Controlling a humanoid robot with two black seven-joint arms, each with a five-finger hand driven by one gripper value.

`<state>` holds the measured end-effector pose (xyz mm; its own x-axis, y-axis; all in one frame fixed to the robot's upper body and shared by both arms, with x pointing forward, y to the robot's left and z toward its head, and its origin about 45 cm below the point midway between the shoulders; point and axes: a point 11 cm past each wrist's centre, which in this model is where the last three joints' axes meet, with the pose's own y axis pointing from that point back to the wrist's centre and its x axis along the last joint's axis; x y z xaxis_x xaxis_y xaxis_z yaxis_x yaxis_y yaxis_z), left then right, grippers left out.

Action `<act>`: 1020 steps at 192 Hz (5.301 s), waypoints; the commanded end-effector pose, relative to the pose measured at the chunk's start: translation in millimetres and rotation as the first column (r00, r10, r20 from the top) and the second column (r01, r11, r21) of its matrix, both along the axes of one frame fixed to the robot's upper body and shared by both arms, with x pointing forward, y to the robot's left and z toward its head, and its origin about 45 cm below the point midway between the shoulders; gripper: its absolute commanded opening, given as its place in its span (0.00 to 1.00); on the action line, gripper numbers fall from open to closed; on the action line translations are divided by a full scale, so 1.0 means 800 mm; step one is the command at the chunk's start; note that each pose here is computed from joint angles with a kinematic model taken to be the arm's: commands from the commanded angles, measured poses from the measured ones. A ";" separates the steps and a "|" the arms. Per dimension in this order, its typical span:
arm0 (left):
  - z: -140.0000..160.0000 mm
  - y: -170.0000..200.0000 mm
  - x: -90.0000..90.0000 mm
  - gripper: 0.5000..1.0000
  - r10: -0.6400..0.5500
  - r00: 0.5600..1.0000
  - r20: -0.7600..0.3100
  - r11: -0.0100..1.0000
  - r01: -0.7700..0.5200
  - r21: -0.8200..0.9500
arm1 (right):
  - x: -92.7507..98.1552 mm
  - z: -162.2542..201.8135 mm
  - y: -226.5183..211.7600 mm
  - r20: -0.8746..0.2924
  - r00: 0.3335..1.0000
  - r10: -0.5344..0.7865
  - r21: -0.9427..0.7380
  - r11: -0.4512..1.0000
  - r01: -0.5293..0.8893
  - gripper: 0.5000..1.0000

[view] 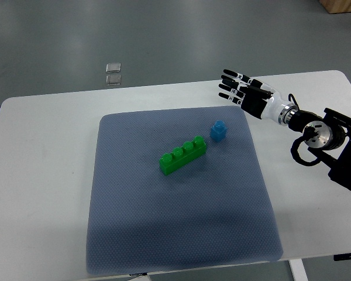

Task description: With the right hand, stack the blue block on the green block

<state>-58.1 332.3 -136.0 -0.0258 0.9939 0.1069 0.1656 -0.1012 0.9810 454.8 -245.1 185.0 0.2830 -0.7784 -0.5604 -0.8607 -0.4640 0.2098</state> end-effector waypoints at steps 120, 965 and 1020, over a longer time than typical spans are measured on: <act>0.000 0.002 0.000 1.00 0.002 1.000 0.001 1.000 -0.002 0.006 | 0.006 0.000 -0.007 0.004 1.000 -0.021 -0.010 1.000 0.021 0.85; 0.000 0.005 0.000 1.00 -0.001 1.000 0.000 1.000 0.001 0.014 | -0.010 -0.019 0.034 -0.043 0.495 0.868 -0.984 -0.123 0.130 0.16; 0.000 0.005 0.000 1.00 -0.001 1.000 0.000 1.000 0.001 0.014 | 0.002 0.018 0.052 0.020 0.446 0.895 -0.982 -0.066 0.176 0.11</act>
